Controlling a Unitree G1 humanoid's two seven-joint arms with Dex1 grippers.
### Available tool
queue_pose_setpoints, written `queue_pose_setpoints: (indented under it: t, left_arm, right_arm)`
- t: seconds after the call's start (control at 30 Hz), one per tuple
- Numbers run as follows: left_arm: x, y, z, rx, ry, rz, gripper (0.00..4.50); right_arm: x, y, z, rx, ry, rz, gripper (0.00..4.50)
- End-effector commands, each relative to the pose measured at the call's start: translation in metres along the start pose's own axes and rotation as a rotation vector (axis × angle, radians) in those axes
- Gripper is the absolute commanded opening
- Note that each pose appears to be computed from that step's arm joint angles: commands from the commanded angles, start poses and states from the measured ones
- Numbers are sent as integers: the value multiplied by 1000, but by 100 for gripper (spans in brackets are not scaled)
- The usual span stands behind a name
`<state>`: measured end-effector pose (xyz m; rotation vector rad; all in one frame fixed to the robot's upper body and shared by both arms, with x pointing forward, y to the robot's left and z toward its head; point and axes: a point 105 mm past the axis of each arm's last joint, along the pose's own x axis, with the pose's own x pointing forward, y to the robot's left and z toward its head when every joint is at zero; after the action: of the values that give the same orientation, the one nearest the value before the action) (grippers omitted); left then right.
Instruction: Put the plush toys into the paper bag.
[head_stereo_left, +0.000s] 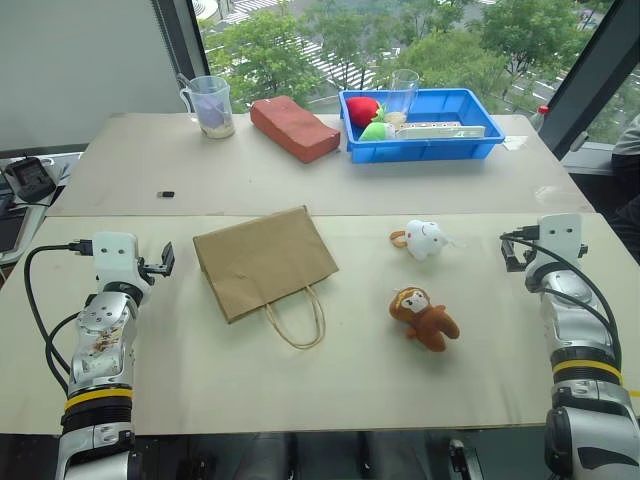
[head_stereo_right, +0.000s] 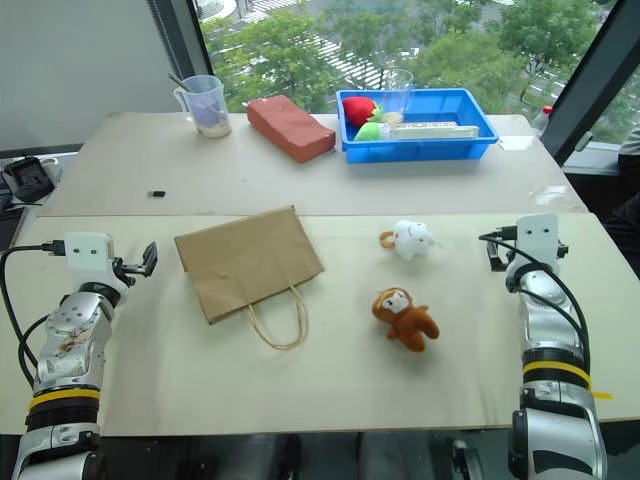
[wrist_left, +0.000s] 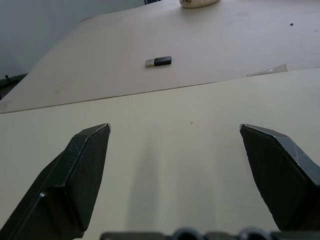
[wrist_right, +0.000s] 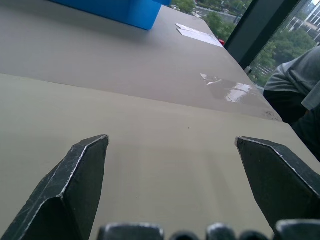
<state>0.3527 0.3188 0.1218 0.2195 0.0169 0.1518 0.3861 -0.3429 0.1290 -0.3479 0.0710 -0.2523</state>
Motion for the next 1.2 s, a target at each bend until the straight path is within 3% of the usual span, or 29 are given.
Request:
queue_pose_setpoints:
  t: [0.03, 0.1, 0.23, 0.43, 0.6, 0.77, 0.87, 1.2]
  left_arm:
    - [-1, 4, 13, -14, -52, -12, 442]
    - [-3, 3, 16, -44, -72, -59, 442]
    - [-5, 1, 48, -50, -144, -199, 442]
    - [-18, -25, 94, 93, -192, -551, 442]
    - [-39, -78, 119, 288, -230, -934, 442]
    - [-62, -132, 117, 492, -274, -1235, 442]
    - [-71, -151, 106, 583, -286, -1348, 442]
    - [-89, -183, 66, 812, -340, -1583, 442]
  right_arm:
    - [1, -9, 16, -8, -50, -23, 450]
    - [3, -11, 24, -25, -70, -10, 450]
    - [4, -3, 57, -56, -158, 117, 450]
    - [-18, 37, 110, -1, -298, 534, 450]
    - [-66, 79, 147, 9, -357, 913, 450]
    - [-118, 119, 150, -57, -332, 1198, 450]
    - [-141, 133, 144, -100, -305, 1295, 450]
    - [-164, 141, 128, -181, -260, 1360, 450]
